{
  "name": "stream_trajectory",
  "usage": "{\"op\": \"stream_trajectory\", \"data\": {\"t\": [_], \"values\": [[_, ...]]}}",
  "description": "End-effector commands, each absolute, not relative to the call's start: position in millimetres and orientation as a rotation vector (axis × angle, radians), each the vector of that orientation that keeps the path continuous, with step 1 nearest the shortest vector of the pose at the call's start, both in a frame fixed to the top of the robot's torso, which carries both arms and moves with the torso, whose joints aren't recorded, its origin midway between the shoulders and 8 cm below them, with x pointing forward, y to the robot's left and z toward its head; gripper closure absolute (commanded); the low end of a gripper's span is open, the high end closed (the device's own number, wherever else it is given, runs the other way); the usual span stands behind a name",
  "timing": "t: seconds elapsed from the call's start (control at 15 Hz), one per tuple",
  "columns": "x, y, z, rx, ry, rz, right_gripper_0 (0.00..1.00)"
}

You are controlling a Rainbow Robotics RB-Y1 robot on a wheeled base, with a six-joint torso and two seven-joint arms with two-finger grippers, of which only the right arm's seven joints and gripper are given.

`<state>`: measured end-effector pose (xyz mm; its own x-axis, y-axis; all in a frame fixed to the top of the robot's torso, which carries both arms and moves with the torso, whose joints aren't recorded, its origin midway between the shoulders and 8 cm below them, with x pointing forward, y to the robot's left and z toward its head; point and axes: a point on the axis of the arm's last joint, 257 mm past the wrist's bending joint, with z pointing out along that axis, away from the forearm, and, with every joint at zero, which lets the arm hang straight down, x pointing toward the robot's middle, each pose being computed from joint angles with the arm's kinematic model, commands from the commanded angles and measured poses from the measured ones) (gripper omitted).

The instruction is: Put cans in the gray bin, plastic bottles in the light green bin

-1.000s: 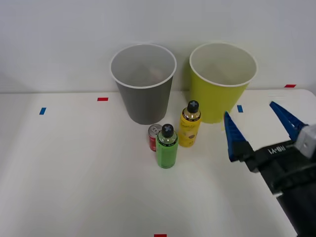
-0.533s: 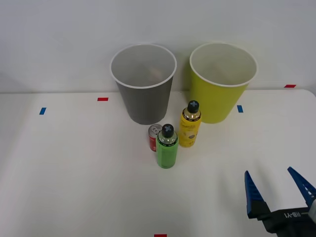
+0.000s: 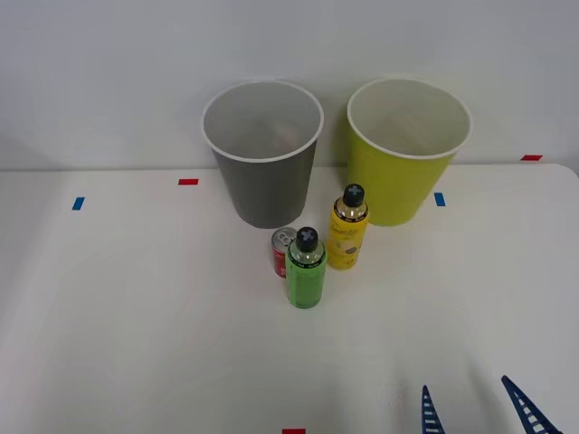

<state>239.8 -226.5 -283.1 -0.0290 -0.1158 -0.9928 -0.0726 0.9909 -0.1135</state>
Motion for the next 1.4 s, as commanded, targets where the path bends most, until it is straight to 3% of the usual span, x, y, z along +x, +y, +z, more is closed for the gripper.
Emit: {"op": "stream_trajectory", "data": {"t": [0.07, 0.4, 0.67, 0.93, 1.4], "values": [[221, -222, -292, -0.195, 1.627, -0.098, 0.0], [206, -212, -280, -0.188, 1.585, -0.074, 0.0], [202, -197, -267, -0.161, 1.536, 0.048, 0.0], [195, -196, -270, -0.264, 1.543, -0.076, 0.0], [190, -199, -270, -0.234, 1.551, -0.075, 0.0]]}}
